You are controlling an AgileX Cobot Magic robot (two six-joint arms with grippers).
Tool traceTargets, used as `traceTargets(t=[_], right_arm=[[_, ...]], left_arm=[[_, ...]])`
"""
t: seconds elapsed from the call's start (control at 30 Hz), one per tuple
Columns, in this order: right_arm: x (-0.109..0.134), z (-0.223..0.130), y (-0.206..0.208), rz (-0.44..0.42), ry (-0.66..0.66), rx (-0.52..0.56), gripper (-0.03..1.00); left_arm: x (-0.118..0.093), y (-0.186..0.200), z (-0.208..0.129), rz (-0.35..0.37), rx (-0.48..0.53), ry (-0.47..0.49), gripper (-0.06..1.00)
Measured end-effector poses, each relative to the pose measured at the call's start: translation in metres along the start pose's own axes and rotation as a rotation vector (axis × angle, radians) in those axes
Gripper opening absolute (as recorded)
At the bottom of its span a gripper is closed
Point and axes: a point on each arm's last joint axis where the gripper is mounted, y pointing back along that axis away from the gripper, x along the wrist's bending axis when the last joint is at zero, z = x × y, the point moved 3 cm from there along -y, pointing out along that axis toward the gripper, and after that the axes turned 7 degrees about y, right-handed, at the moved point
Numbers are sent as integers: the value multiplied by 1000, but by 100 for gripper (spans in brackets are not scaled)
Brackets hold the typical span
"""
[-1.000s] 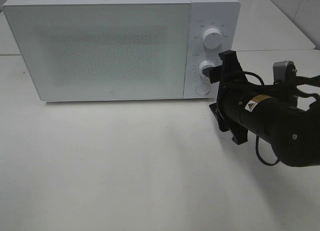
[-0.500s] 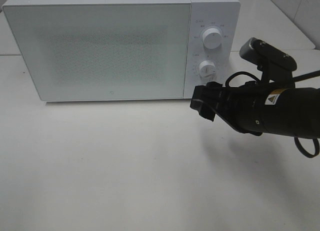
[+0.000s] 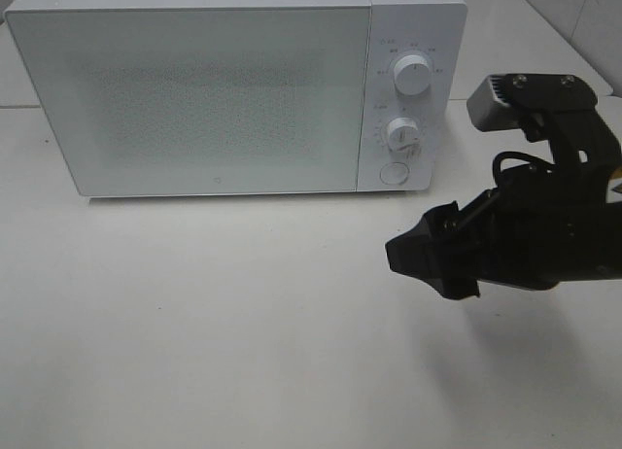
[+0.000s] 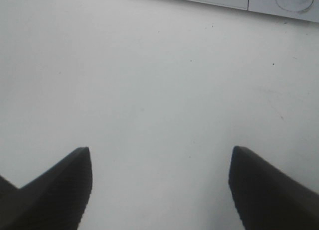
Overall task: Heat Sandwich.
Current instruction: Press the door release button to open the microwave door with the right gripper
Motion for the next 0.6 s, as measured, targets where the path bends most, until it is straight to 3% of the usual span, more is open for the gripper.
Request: traceTargets(t=[0.37, 0.6], right_arm=[[10, -18, 56, 54, 149, 79, 74], [20, -17, 121, 85, 240, 77, 74]], left_arm=[[0, 0, 0, 0, 0, 0, 96], [0, 0, 0, 0, 0, 0, 96]])
